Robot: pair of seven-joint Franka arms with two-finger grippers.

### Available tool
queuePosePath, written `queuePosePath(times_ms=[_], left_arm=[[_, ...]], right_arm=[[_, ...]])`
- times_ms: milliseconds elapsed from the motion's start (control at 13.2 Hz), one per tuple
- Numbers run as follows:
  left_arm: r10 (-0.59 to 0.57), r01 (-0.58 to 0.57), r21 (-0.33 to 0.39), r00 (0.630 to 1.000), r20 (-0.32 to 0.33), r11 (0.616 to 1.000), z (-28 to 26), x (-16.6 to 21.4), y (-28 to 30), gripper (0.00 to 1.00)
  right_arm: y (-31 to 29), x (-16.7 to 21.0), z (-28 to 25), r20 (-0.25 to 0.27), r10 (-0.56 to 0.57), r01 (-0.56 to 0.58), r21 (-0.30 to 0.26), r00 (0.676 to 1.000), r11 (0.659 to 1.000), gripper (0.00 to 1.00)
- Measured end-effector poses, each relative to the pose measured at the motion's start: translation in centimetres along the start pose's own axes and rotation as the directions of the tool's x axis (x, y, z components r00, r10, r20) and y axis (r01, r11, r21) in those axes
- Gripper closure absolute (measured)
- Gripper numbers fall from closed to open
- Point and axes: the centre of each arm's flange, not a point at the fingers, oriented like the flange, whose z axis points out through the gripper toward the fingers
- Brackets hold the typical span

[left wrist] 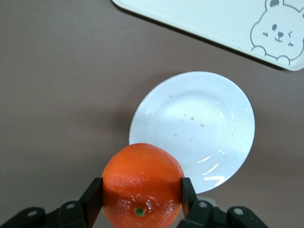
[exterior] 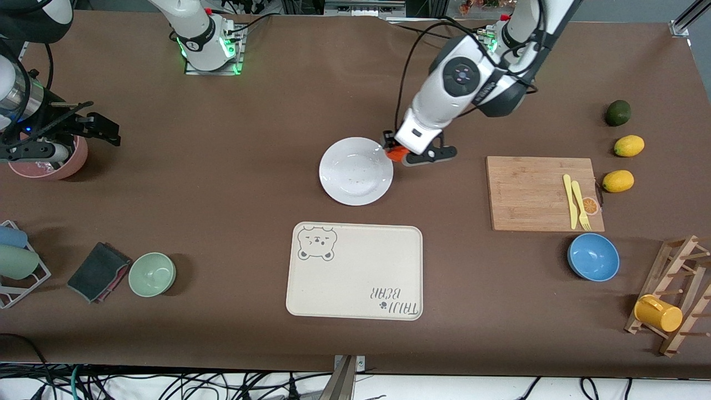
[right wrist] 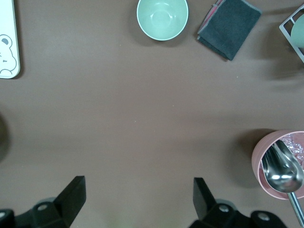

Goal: Place orange and plate with both arms
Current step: 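Carry the orange with the left gripper over the white plate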

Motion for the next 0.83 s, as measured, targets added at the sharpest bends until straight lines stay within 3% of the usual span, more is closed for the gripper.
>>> queuePosePath(times_ms=[303,605,832], left_arm=[[-0.053,0.053,-0.025,0.999,0.007,0.998,5.1,-0.1,2.2,0.3],[-0.063,0.063,0.002,0.998,0.014,0.998,9.6,-0.4,3.4,0.3],[-0.069,0.07,0.045,0.997,-0.032,0.996,12.5,-0.8,4.6,0.3]], right_arm=[[0.0,0.0,0.0,0.0,0.0,0.0,0.0,1.0,1.0,0.0],[0.0,0.0,0.0,0.0,0.0,0.0,0.0,1.0,1.0,0.0],[0.0,0.0,0.0,0.0,0.0,0.0,0.0,1.0,1.0,0.0]])
